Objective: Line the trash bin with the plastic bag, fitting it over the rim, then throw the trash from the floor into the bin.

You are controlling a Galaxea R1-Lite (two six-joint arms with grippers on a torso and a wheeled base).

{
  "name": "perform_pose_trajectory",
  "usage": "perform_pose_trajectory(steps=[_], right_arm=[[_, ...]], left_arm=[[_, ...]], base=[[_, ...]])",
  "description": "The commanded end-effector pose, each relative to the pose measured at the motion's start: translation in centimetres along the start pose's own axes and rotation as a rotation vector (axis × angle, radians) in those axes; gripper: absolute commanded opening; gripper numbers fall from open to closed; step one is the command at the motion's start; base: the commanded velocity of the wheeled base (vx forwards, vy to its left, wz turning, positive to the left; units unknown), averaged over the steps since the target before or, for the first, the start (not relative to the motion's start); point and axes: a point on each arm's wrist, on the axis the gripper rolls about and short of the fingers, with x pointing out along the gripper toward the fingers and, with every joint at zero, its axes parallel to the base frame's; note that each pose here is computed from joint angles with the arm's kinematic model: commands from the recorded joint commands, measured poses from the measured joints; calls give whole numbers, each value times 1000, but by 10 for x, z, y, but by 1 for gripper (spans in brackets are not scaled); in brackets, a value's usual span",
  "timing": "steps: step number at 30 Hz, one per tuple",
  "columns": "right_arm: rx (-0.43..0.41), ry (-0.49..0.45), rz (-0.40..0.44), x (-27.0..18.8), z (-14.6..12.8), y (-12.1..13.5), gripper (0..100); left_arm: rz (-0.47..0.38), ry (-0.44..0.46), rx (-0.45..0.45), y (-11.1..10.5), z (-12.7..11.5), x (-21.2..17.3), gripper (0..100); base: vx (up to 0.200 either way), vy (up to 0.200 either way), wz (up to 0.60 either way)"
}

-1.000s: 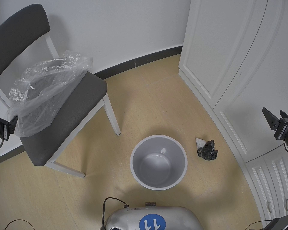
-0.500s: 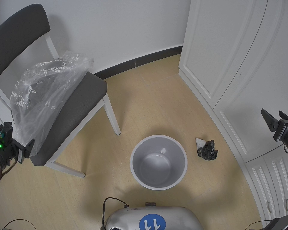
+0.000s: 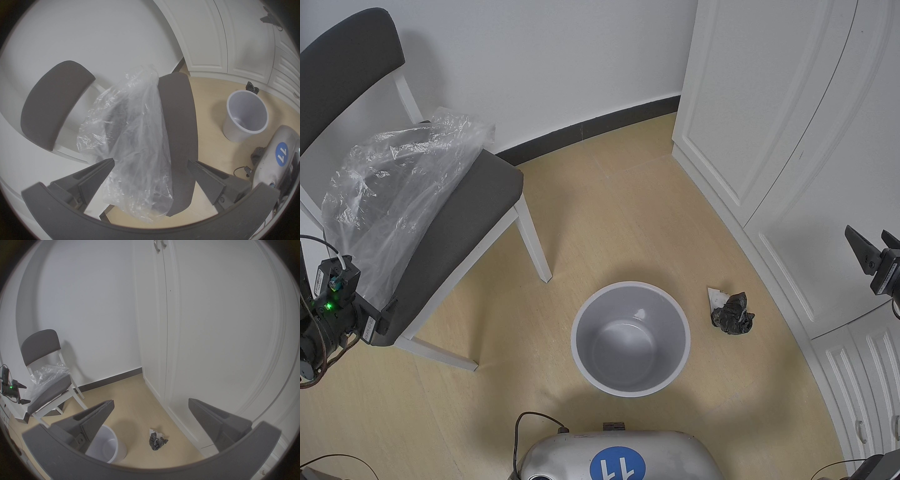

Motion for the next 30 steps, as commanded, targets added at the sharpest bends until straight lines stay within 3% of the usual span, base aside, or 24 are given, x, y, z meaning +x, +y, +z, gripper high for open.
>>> perform_pose_trajectory(steps=[1, 6, 14, 20, 22, 30], right_arm=[[2, -5, 1, -1, 1, 0, 100], [1, -1, 1, -1, 0, 0, 100], [1, -4, 1, -1, 1, 0, 100], [2, -5, -1, 0, 1, 0, 100], [1, -2, -1, 0, 1, 0, 100], [1, -1, 1, 0, 0, 0, 100]], left_arm=[[-31, 39, 11, -6, -2, 14, 100], [23, 18, 8, 9, 9, 22, 100], [143, 57, 20, 43, 14, 42, 100], [247, 12, -6, 71, 24, 27, 100], [249, 1, -6, 71, 25, 21, 100], [95, 2, 27, 36, 18, 16, 100]], base=[[0, 0, 0], [0, 0, 0], [0, 0, 0], [0, 0, 0], [0, 0, 0], [0, 0, 0]])
